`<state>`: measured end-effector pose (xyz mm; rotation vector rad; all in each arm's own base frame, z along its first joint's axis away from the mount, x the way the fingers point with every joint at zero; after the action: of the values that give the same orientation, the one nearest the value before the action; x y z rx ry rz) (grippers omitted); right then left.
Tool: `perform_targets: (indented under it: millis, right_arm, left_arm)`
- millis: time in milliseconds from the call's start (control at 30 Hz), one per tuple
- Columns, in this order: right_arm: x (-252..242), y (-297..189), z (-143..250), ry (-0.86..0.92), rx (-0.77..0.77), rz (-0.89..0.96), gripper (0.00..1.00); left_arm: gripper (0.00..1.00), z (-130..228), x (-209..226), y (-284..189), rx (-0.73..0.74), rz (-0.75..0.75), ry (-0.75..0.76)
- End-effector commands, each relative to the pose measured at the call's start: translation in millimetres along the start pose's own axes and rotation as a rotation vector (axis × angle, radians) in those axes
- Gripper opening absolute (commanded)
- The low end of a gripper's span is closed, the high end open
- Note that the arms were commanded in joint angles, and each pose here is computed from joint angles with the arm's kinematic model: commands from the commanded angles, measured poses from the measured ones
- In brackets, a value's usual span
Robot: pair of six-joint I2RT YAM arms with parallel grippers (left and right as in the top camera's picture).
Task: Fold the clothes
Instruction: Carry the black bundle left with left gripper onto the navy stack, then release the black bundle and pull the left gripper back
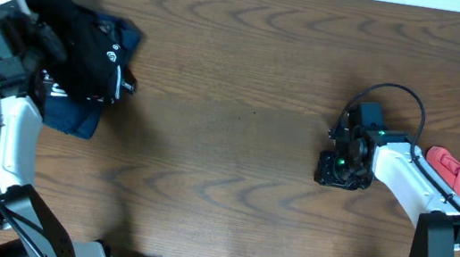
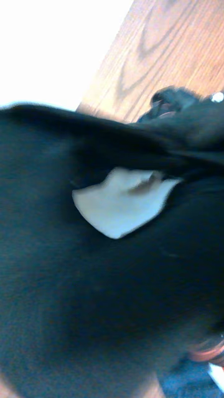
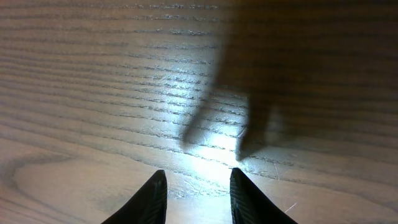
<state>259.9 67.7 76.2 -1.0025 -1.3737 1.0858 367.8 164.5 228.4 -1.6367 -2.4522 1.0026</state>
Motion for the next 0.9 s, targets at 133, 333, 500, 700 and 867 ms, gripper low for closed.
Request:
perform_targets:
  millis: [133, 333, 500, 700, 867]
  right_arm:
    - [-2, -3, 2, -0.005, -0.004, 0.006, 0.33]
    - [-2, -3, 2, -0.006, -0.006, 0.006, 0.36]
    - [-1, -3, -1, -0.009, -0.021, 0.002, 0.56]
    - [8, -4, -15, -0.032, -0.097, -0.079, 0.9]
    - [11, -8, -38, -0.07, -0.232, -0.096, 0.99]
  left_arm:
    - [0.98, -30, 43, -12, -0.125, -0.079, -0.124]
    - [0.98, -31, 45, -14, -0.115, -0.038, -0.154]
    - [0.98, -23, 11, -10, -0.069, 0.105, -0.097]
    - [0.98, 14, -68, -4, 0.052, 0.279, 0.087]
    - [0.98, 68, -137, -11, 0.197, 0.374, 0.241]
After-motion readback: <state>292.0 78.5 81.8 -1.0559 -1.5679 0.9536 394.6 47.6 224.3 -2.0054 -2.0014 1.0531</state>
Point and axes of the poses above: each gripper's point midway between its finger pads, its own y axis out along the fingers, its own x axis along the line the jaws close on, z = x × y, the point moved 7 cm from there along -y, back along the fingers, and after that the axes turned 5 degrees about -y, right-handed, at the moved point
